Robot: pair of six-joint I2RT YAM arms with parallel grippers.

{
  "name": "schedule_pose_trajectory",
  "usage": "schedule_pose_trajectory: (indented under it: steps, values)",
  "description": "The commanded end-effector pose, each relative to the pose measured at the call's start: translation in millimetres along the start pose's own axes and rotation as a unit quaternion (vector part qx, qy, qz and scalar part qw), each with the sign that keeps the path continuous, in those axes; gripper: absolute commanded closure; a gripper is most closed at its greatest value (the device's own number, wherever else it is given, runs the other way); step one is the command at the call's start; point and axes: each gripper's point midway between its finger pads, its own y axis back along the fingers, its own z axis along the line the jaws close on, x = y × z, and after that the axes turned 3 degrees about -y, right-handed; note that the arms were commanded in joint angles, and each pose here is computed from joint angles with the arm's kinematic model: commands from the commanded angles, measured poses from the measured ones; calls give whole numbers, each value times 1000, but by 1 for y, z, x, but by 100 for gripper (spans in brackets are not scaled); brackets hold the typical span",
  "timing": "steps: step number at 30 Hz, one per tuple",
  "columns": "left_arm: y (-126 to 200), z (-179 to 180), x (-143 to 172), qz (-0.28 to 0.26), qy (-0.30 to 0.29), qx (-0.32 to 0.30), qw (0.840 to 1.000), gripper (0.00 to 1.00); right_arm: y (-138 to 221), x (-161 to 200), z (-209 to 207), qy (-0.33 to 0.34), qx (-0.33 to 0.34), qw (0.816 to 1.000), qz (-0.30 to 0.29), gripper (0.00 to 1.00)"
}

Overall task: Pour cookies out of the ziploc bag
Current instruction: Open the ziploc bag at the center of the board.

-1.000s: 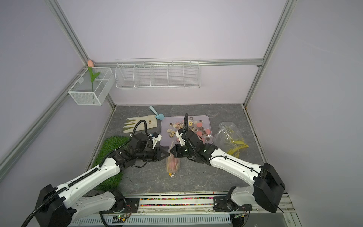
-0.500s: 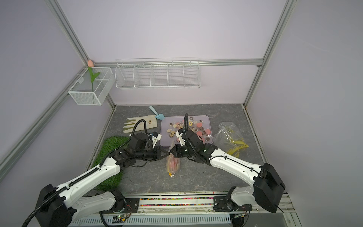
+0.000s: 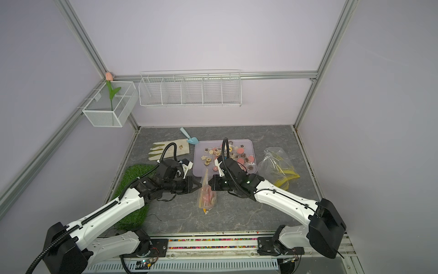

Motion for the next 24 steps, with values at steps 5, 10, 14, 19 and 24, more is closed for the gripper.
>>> schedule_pose_trajectory:
  steps: [5, 10, 14, 19, 24]
  values:
    - [10, 0, -5, -15, -4, -12, 1000, 100, 5, -4, -1, 4, 4, 1000, -12, 93]
    - [8, -9, -6, -15, -7, 14, 1000, 100, 3, -4, 16, 11, -43, 999, -9, 66]
    - [5, -18, -5, -9, -14, 24, 1000, 100, 0, -4, 21, 17, -45, 999, -1, 53]
    - [2, -24, -5, -2, -17, 25, 1000, 100, -4, -3, 28, 24, -51, 998, 6, 52]
    - [3, -26, -6, -2, -19, 26, 999, 100, -9, -1, 23, 23, -40, 999, 11, 54]
